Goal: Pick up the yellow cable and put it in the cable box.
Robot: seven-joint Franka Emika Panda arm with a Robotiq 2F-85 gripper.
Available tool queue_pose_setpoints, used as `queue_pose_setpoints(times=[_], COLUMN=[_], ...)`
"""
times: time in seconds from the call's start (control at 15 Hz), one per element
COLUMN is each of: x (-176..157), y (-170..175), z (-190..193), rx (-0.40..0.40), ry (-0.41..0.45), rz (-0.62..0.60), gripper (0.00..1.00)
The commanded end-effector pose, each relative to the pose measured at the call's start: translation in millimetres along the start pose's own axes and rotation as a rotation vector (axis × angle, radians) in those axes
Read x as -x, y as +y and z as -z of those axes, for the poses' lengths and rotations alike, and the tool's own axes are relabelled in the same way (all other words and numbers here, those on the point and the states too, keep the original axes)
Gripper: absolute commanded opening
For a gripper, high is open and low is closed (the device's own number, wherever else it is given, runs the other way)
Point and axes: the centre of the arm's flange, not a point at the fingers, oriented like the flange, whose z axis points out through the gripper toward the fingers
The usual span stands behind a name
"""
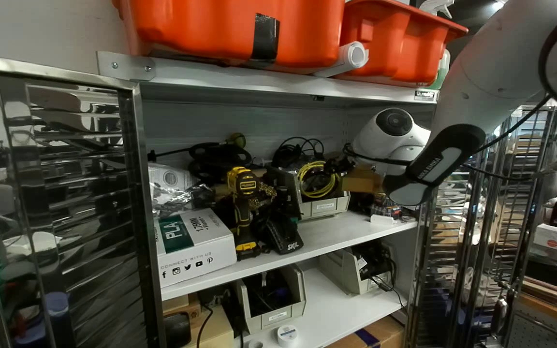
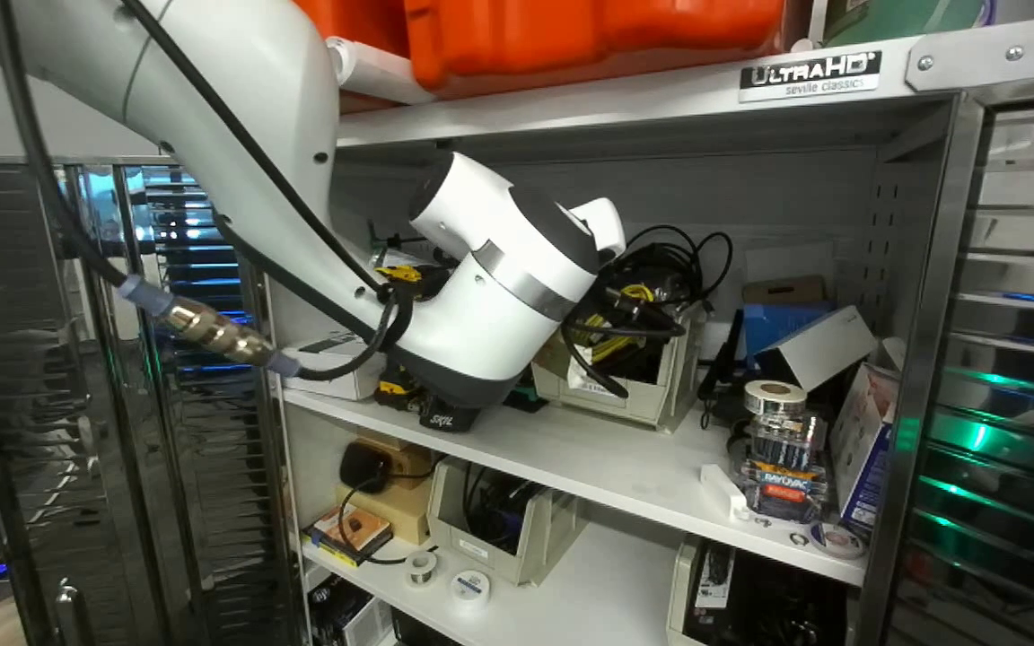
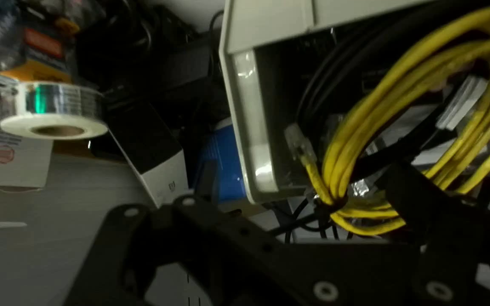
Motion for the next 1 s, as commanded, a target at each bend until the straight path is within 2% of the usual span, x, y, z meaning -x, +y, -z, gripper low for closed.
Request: queue_pose_setpoints(times=[0.0, 0.2, 0.53, 0.93], x=[5.2, 16.7, 33.6, 50.7], y=[18.2, 29.4, 48.0, 64.3], z=[49.7, 87.4, 140.9, 211.5], rx=[-0.078, -0.130, -0.162, -0.173], ry=[-0.099, -0.170, -0.277, -0.528], rz=[0.064, 0.126, 0.198, 0.290], gripper=[1.00, 1.00, 1.00, 1.00])
